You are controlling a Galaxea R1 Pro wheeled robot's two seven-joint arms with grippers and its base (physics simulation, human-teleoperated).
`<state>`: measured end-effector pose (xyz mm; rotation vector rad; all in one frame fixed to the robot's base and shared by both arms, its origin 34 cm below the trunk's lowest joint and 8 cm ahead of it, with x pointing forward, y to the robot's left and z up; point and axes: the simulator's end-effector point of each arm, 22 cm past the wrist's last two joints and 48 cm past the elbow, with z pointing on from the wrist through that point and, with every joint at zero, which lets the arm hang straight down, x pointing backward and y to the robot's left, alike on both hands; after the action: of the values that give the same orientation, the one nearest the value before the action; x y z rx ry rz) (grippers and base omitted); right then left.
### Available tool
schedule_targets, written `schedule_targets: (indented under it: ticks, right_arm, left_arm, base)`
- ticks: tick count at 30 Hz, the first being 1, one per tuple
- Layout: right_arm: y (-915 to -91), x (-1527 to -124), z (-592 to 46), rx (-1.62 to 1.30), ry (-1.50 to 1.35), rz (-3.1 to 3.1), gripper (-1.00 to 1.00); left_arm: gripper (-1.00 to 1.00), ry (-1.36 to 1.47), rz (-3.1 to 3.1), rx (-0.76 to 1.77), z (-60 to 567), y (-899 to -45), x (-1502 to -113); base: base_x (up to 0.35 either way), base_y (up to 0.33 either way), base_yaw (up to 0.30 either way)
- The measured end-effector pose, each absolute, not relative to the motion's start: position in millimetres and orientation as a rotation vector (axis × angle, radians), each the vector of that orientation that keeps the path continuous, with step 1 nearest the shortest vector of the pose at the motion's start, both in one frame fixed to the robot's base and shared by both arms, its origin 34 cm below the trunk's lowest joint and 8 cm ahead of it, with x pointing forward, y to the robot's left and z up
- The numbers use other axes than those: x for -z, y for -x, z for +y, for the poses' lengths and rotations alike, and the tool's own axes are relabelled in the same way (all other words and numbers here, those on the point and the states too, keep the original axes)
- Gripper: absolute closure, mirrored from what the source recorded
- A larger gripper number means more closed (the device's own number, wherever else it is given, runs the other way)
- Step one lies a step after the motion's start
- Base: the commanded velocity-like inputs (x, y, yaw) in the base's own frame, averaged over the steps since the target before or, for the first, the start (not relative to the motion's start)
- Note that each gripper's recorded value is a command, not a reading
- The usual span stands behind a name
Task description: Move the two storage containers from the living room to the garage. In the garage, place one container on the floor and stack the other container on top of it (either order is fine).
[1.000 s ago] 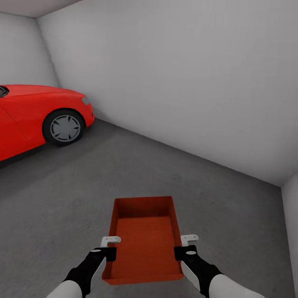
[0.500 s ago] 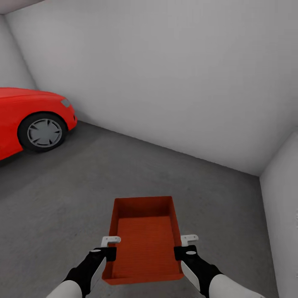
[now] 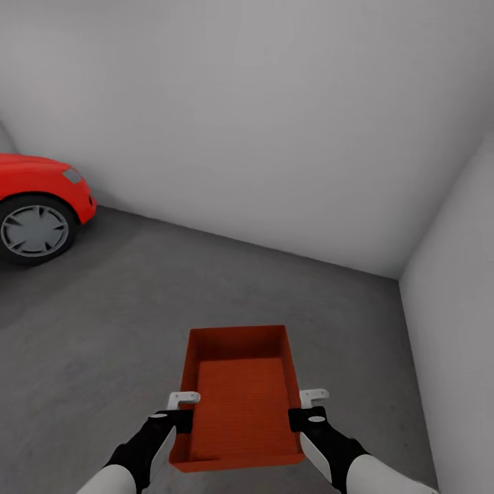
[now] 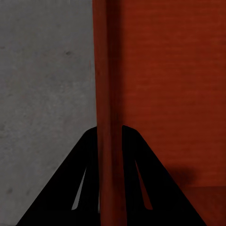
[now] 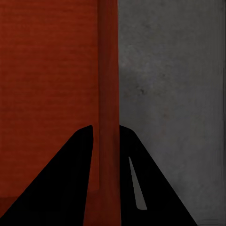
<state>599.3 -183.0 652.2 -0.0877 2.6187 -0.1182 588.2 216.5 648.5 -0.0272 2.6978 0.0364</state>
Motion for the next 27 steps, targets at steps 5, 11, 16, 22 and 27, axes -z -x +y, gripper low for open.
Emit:
schedule_targets:
  ticks: [5,11,16,22,27]
  right_arm:
    - [-599.2,-652.1,-183.0,0.118,0.088,2.619,1.00]
    - [-599.0,-652.0,-183.0,0.118,0.088,2.619,1.00]
    - [-598.7,-651.8,-182.9,0.118,0.089,2.620,1.00]
    - [-596.3,-650.7,-183.2,0.118,0.089,2.625,1.00]
    - [-596.1,-650.6,-183.3,0.118,0.088,2.626,1.00]
  left_arm:
    - [1.00,0.027,2.698,-0.036,216.5,-588.0,-648.4]
    - [1.00,0.028,2.698,-0.036,216.5,-587.8,-648.3]
    - [1.00,0.028,2.699,-0.037,216.6,-587.4,-648.2]
    - [1.00,0.028,2.705,-0.035,216.2,-585.0,-647.0]
    - [1.00,0.027,2.705,-0.035,216.1,-585.0,-647.0]
  base:
    - [0.000,0.000,-0.245]
    - [0.000,0.000,-0.245]
    - [0.021,0.000,-0.144]
    - [0.243,0.000,-0.015]
    - [0.320,0.000,-0.001]
